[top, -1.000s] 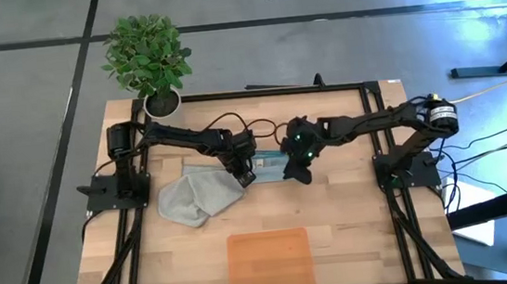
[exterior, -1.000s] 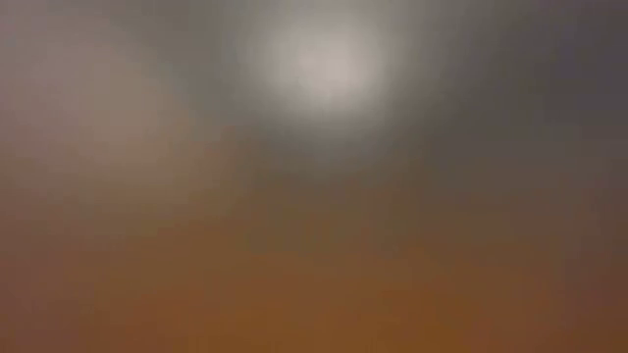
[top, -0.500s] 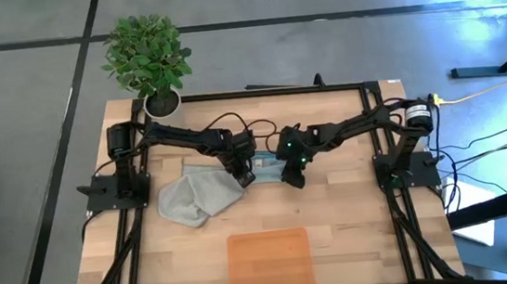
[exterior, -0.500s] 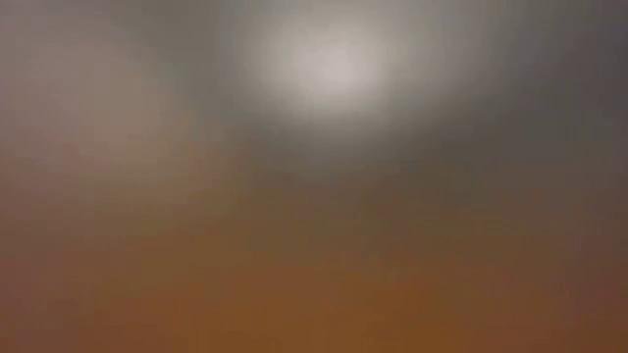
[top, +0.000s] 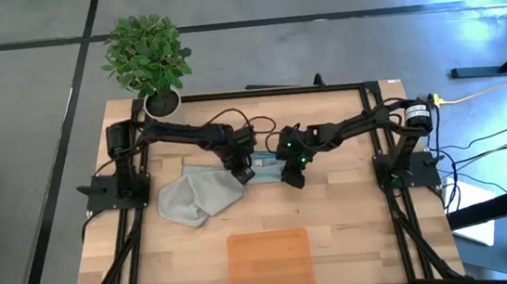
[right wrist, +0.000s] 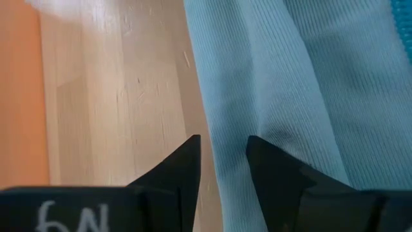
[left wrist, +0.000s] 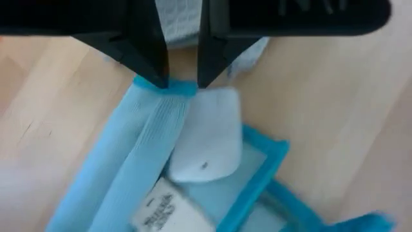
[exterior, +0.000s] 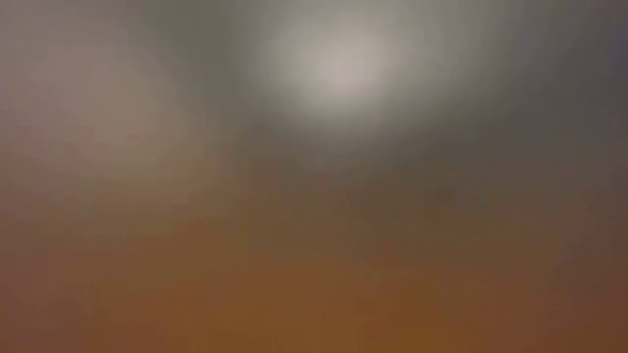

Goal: Roll microfiber towels into tight, uniform cylinder then place into a basket
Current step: Roll the blue towel

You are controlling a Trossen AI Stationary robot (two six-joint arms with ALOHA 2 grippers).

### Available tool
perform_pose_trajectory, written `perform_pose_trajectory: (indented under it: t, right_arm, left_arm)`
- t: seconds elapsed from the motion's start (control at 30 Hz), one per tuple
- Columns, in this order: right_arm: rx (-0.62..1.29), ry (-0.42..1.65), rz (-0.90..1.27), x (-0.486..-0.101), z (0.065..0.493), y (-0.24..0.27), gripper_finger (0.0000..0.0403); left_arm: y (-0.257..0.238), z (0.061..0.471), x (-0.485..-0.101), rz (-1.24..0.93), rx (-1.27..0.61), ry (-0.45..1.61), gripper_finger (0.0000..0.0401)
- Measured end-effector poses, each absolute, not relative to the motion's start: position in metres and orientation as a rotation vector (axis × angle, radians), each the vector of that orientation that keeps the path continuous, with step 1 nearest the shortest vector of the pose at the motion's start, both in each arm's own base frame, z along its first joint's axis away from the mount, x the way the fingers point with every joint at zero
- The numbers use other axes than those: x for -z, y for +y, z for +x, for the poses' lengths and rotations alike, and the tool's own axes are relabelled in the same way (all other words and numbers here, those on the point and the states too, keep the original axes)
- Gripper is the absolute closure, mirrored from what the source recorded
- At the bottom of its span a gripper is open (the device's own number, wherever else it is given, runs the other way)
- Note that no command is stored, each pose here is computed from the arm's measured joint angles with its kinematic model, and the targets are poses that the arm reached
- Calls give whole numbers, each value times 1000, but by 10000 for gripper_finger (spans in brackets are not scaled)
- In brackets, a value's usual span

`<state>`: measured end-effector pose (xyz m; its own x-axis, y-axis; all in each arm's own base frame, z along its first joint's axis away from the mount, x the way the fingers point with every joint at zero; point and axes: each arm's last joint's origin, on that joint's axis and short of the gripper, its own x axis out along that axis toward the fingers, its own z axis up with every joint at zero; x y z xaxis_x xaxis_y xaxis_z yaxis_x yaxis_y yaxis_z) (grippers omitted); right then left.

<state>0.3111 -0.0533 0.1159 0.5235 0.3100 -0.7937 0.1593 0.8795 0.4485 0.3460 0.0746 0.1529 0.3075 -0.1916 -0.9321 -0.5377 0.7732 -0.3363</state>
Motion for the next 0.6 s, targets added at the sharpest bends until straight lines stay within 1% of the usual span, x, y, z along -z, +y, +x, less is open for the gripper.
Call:
perform_pose_trajectory:
  t: [0.1,0.17,0.3,0.47,0.6]
  right_arm:
    - [-95,1029,511,-116,311,-53,270]
    - [-94,1029,511,-116,311,-53,270]
    - [-94,1030,511,-115,311,-53,270]
    - [-91,1033,517,-115,311,-53,270]
    - [-93,1033,520,-115,311,-53,270]
  left_arm:
    - [84,345,-166,-711,-283,1312,320]
    - [88,347,-179,-680,-262,1334,321]
    - [73,358,-195,-502,-108,1316,324]
    - [39,360,-187,-243,114,1331,325]
    - [21,361,-181,-104,153,1330,325]
